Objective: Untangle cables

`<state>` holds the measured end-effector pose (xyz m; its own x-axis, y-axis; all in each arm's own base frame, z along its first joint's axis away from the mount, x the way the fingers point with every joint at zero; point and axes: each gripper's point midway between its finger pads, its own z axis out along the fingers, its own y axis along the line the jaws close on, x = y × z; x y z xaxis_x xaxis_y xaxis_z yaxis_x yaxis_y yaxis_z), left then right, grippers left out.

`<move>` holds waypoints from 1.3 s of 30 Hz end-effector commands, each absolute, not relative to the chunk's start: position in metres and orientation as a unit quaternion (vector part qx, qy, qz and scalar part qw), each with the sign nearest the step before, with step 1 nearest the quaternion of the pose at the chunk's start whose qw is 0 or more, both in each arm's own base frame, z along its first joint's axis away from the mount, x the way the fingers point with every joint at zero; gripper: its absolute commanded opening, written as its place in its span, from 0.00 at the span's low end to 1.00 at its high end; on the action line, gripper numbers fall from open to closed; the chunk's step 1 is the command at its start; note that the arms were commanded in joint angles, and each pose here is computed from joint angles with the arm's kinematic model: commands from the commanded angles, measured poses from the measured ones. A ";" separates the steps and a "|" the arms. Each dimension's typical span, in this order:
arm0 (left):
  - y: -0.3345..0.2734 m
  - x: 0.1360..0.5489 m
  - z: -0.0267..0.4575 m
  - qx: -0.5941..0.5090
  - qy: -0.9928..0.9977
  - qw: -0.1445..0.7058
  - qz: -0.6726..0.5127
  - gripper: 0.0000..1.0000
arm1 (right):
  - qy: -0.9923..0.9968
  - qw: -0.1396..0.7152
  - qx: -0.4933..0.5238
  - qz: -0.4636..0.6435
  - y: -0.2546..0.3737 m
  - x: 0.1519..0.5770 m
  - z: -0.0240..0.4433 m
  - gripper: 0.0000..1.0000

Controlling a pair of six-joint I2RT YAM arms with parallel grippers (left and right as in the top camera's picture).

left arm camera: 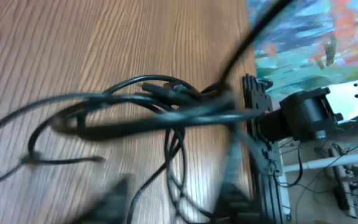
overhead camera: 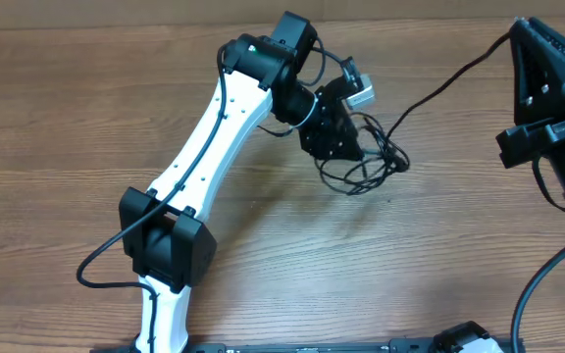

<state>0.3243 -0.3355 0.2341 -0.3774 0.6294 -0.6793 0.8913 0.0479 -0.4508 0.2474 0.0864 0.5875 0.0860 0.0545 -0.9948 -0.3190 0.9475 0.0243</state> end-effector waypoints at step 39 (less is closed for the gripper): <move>-0.008 0.221 0.486 0.084 0.860 0.499 -0.063 0.04 | 0.757 0.622 0.179 0.088 -0.177 0.349 0.484 0.04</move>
<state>0.2181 -0.0205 0.4870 -0.4766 0.0990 -0.8736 0.2731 0.9612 -0.0400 0.3520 -0.1947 0.4631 -0.1922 0.3815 -0.9042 0.2622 0.9078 0.3273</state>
